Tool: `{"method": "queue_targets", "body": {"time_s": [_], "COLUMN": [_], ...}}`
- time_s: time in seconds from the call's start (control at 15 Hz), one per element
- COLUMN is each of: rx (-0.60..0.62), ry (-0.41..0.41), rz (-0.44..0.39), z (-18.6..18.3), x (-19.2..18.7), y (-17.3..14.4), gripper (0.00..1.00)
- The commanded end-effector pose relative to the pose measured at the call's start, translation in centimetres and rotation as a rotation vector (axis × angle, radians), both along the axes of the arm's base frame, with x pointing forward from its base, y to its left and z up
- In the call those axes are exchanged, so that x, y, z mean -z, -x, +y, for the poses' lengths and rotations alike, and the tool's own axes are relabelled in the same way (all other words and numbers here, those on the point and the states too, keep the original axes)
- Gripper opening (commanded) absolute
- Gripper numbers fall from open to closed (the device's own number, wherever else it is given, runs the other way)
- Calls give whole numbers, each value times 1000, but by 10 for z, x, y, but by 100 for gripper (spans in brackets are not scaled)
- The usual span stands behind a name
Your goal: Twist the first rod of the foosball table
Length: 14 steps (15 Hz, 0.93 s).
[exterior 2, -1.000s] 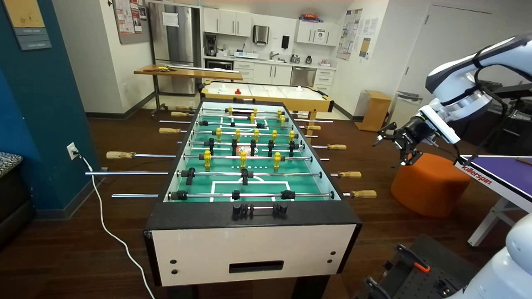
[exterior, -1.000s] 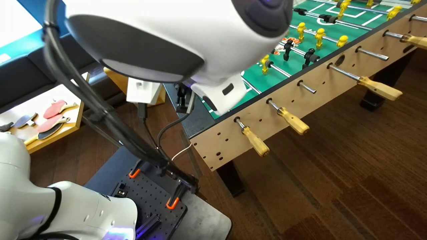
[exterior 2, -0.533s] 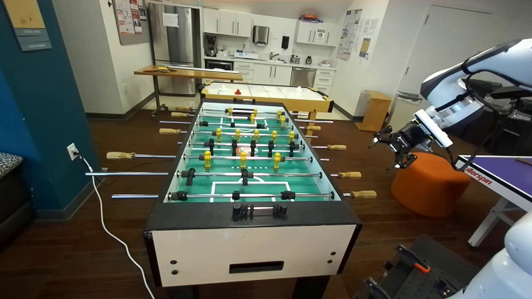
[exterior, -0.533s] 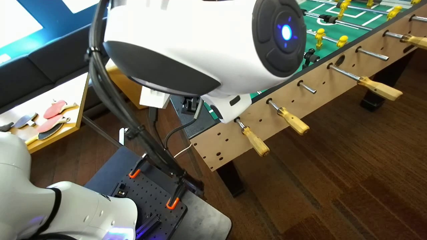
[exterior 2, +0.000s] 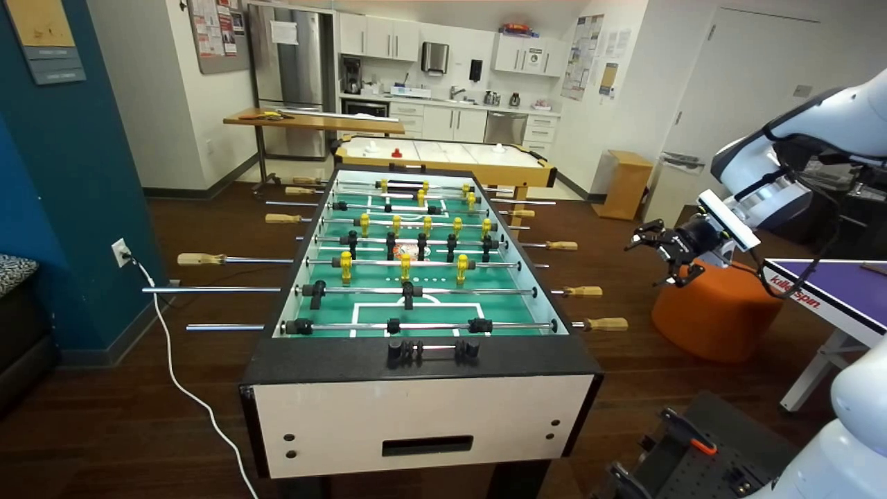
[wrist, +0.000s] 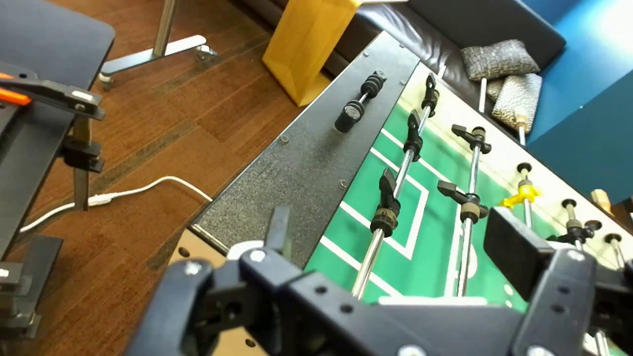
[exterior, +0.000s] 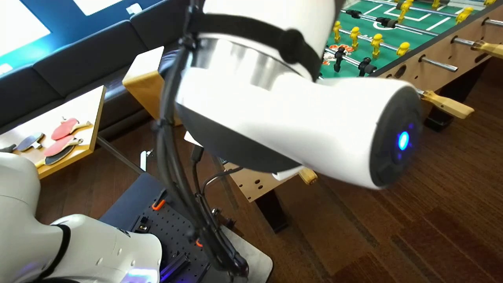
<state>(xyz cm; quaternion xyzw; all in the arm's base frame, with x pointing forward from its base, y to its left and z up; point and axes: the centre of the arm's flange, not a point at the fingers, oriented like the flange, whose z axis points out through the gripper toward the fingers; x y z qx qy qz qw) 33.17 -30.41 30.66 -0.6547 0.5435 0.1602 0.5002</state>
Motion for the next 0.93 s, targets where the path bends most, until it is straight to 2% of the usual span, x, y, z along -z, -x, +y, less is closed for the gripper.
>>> {"method": "queue_targets", "body": {"time_s": [0.0, 0.27, 0.33, 0.4, 0.47, 0.8, 0.87], "rx": [86, 174, 193, 220, 188, 201, 222], "ry": [-144, -223, -219, -154, -175, -161, -190], "rz": [59, 93, 104, 109, 87, 102, 128], "z": [-47, -73, -75, -73, -63, -69, -75], "x": [26, 61, 70, 76, 71, 81, 83], "y": [-6, 2, 3, 4, 14, 12, 8], "gripper": [100, 100, 100, 100, 100, 100, 100]}}
